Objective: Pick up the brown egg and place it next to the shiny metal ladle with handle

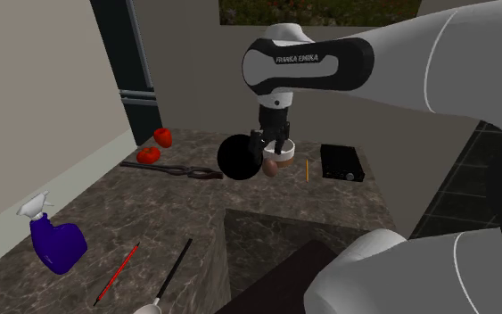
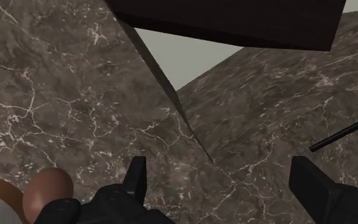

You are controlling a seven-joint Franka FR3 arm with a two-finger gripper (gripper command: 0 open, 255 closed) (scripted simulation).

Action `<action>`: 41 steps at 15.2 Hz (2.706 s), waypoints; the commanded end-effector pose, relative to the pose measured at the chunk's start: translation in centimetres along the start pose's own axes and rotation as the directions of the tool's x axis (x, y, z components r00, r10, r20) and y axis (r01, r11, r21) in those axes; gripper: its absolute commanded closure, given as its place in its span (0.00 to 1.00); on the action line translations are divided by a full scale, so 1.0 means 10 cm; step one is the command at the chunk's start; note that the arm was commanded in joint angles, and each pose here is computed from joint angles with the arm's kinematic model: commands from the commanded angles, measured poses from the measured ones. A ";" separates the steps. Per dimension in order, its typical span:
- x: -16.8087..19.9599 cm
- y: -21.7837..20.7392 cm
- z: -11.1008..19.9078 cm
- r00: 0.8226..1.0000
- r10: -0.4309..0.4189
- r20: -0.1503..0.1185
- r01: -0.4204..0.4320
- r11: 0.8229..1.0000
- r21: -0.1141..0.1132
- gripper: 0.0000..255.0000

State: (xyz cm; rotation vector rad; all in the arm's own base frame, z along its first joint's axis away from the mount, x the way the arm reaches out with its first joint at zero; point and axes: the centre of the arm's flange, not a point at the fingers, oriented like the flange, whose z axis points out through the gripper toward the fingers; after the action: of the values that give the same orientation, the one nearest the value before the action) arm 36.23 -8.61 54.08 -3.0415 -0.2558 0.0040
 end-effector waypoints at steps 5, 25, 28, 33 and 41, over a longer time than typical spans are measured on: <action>0.39 0.83 0.28 0.991 -0.127 0.042 0.124 0.990 0.068 0.00; 1.88 2.66 1.62 0.865 -0.489 0.110 0.442 0.848 0.292 0.00; 1.85 2.63 1.77 0.865 -0.489 0.110 0.442 0.848 0.292 0.00; 1.82 2.60 1.90 0.865 -0.489 0.110 0.442 0.848 0.292 0.00; 1.79 2.59 1.87 0.865 -0.489 0.110 0.442 0.848 0.292 1.00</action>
State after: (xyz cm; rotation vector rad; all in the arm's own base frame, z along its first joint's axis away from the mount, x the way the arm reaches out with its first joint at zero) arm 58.32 -29.35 34.35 -2.6519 -0.9389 0.2366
